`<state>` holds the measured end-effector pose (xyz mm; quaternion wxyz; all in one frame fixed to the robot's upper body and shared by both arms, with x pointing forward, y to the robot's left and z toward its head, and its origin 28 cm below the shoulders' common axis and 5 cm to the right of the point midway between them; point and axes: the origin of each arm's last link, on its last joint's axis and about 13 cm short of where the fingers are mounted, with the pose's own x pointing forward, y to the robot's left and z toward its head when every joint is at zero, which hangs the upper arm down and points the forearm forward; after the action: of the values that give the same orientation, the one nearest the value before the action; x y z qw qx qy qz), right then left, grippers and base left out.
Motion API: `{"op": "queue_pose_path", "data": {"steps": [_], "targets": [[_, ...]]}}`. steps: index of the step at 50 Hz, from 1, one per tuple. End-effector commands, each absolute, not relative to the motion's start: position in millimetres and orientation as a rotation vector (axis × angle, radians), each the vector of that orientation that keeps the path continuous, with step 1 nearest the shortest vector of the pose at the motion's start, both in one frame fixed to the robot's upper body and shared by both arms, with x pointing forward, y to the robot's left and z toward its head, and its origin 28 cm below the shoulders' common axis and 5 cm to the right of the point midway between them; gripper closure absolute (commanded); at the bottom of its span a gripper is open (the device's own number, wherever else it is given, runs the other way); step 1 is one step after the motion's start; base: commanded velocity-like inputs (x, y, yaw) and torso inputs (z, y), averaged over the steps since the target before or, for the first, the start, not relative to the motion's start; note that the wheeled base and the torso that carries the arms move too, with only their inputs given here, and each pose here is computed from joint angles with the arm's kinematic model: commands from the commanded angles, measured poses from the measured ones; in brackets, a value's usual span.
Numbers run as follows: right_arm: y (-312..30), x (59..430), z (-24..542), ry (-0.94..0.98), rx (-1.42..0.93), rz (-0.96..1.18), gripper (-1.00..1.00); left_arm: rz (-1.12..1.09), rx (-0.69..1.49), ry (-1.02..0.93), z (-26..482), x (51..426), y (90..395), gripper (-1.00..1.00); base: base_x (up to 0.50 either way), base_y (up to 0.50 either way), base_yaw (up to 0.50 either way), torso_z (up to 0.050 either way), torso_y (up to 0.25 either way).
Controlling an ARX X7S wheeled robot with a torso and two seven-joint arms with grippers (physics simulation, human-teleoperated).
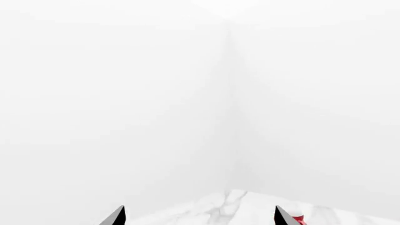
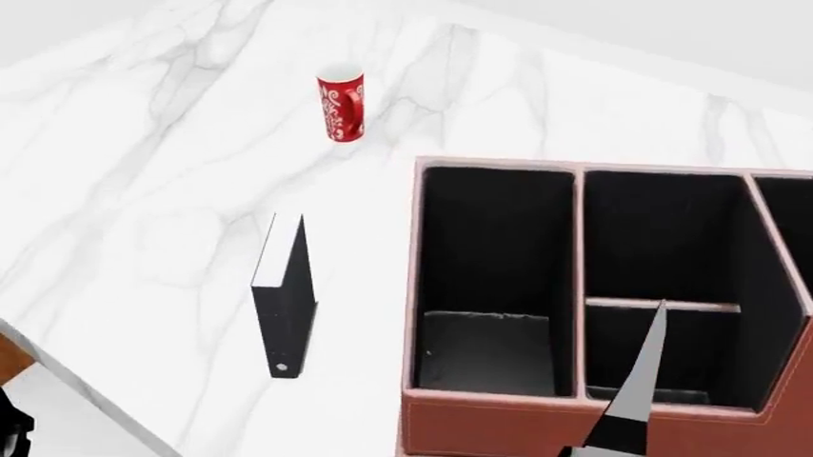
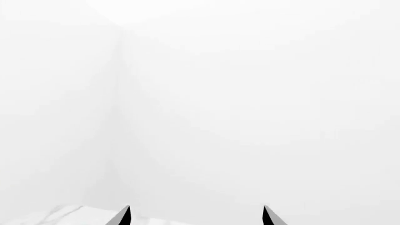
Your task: Pick up the book and place it in the left compartment of the caddy.
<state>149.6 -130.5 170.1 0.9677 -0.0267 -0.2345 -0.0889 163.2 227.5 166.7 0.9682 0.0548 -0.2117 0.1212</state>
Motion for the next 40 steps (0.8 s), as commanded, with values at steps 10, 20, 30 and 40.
{"op": "queue_pose_path", "data": {"steps": [10, 20, 30, 40], "targets": [[-135.5, 149.4, 171.1, -0.498, -0.013, -0.204, -1.00, 0.209, 0.081, -0.427, 167.4, 164.0, 228.3, -1.00, 0.26, -0.41, 0.00, 0.000, 0.000], [-135.2, 149.9, 172.3, -0.495, -0.043, -0.226, -1.00, 0.209, 0.081, -0.428, 167.9, 163.7, 228.6, -1.00, 0.23, -0.36, 0.00, 0.000, 0.000], [-135.2, 148.5, 173.2, -0.521, -0.041, -0.216, -1.00, 0.210, 0.082, -0.426, 168.2, 163.7, 228.4, -1.00, 0.14, 0.10, 0.00, 0.000, 0.000], [-135.5, 148.6, 172.8, -0.519, -0.039, -0.218, -1.00, 0.209, 0.083, -0.426, 167.5, 164.1, 228.4, -1.00, 0.41, 0.29, 0.00, 0.000, 0.000]]}}
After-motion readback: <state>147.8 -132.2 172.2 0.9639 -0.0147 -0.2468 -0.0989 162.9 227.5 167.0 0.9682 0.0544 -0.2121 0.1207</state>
